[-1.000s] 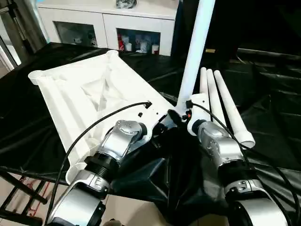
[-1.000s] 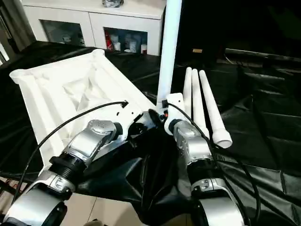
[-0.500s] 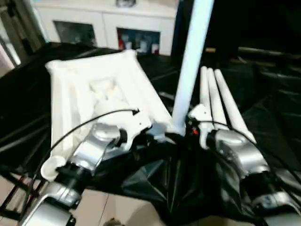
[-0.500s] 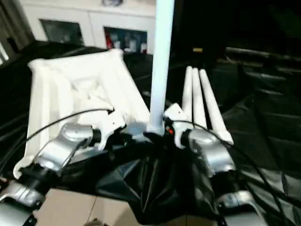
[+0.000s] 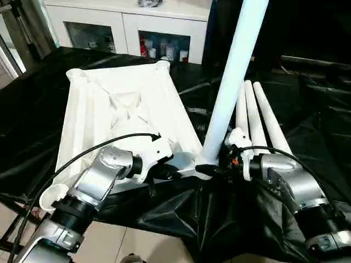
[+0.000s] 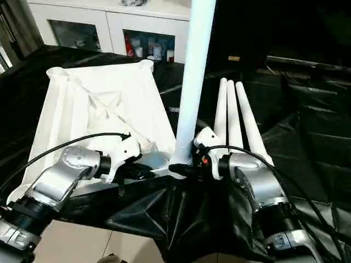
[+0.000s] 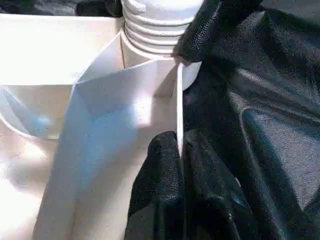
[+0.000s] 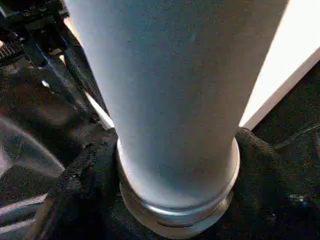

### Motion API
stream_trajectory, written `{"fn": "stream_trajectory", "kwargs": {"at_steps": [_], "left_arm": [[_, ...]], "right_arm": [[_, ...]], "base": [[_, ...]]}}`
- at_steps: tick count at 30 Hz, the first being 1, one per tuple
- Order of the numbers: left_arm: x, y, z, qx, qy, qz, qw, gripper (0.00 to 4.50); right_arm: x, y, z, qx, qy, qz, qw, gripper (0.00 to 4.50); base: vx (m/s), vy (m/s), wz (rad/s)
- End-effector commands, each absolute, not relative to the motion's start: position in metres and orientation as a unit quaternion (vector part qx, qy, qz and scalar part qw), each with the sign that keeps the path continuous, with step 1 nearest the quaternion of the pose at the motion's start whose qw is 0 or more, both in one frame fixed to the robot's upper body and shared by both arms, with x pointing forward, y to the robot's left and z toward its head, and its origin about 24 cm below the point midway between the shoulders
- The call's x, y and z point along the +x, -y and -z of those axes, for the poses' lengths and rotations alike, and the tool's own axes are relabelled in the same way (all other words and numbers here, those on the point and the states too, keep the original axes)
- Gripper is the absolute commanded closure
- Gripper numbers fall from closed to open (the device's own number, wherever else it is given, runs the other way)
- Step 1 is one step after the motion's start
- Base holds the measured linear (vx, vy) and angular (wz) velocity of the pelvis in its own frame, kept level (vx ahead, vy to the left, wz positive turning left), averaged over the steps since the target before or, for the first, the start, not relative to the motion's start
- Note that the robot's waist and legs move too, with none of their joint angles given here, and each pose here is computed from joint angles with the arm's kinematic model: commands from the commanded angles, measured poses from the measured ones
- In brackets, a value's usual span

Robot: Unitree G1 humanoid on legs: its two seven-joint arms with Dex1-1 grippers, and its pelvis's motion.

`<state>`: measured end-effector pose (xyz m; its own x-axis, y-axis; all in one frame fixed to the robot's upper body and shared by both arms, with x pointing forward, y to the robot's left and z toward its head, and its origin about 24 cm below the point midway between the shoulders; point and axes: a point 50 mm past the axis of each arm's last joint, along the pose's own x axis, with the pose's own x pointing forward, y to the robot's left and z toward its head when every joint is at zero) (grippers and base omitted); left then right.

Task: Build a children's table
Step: Rotate leg to tighten

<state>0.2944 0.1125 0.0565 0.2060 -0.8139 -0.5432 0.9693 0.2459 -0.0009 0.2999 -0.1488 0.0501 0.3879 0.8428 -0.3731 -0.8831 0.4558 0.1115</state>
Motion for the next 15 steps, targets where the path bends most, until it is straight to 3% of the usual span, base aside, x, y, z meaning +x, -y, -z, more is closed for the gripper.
{"fn": "stream_trajectory", "kwargs": {"at_steps": [1, 8, 15], "left_arm": [[0.295, -0.100, -0.066, 0.163, -0.189, 0.599, 0.761, 4.50], [0.328, -0.086, -0.064, 0.155, -0.192, 0.468, 0.849, 4.50], [0.349, -0.053, -0.075, 0.121, -0.186, 0.390, 0.894, 4.50]], "right_arm": [[0.298, 0.138, -0.046, -0.022, -0.190, -0.518, 0.834, 1.62], [0.316, 0.119, -0.026, 0.012, -0.206, -0.364, 0.908, 1.71], [0.328, 0.083, -0.015, 0.053, -0.240, -0.264, 0.933, 1.72]], "base": [[0.000, 0.000, 0.00], [0.000, 0.000, 0.00], [0.000, 0.000, 0.00]]}}
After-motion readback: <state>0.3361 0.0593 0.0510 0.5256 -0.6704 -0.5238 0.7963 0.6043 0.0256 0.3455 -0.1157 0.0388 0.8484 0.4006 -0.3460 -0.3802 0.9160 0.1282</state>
